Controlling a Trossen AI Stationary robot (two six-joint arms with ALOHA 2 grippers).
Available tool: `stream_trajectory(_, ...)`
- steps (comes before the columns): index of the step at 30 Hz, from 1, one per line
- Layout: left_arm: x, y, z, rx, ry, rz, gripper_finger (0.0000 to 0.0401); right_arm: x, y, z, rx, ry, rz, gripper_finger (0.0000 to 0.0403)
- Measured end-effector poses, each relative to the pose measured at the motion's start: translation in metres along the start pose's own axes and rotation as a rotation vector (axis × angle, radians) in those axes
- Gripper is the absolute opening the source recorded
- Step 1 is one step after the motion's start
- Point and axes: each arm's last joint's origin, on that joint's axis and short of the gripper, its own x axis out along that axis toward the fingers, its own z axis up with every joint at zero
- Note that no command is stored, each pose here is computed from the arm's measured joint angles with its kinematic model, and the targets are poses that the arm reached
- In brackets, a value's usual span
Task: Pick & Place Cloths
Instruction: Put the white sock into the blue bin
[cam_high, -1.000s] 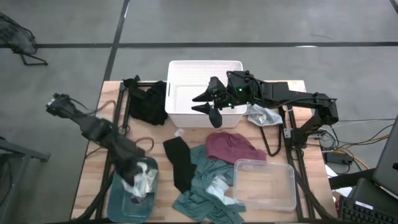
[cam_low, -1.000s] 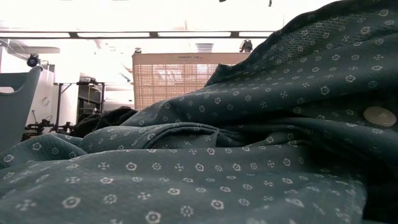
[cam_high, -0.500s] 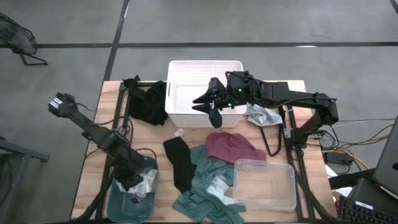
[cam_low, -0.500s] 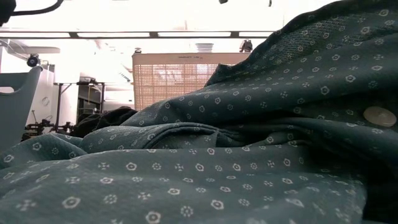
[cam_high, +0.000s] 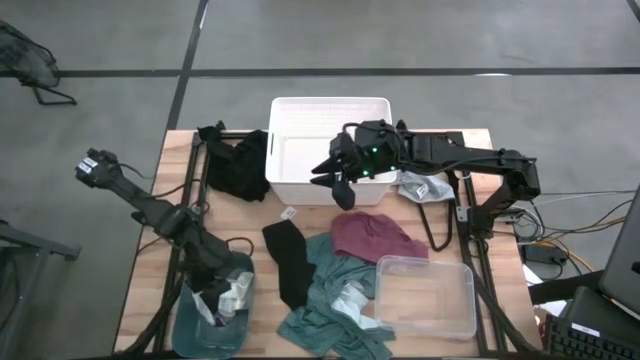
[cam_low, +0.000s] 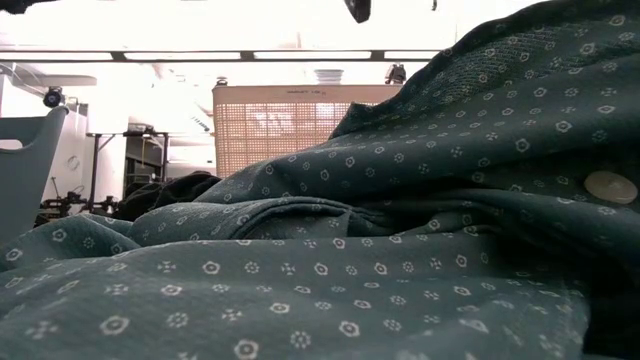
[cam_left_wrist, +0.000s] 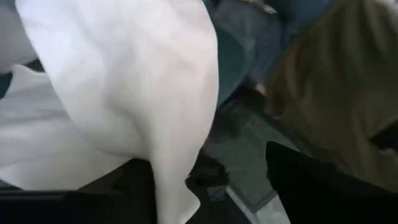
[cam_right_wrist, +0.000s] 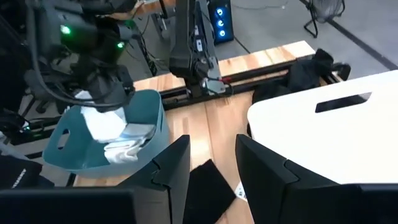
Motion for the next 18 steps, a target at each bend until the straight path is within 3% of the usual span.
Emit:
stream_trajectory(4,0.002,0.003,0.001,-0.078,0.035,0.028,0.0273,0.009,-0.002,-0.005,0.04,0.03,-0.004,0.014)
stream_trajectory(7,0.005,0.02,0.002,-0.168,0.116,0.163,0.0273,0.014,-0.003,-0.007,0.053,0.041,-0.007,0.0147)
stream_trajectory(12,0.012,0.038,0.01,-0.289,0.0,0.294,0.0273,0.02,-0.005,-0.01,0.061,0.06,-0.012,0.0154)
stream_trajectory(15,0.016,0.036,0.014,-0.284,-0.036,0.297,0.0273,0.021,-0.005,-0.01,0.061,0.059,-0.012,0.0157)
stream_trajectory(18,0.018,0.024,0.017,-0.21,-0.04,0.201,0.0271,0.021,-0.005,-0.01,0.059,0.058,-0.014,0.0155)
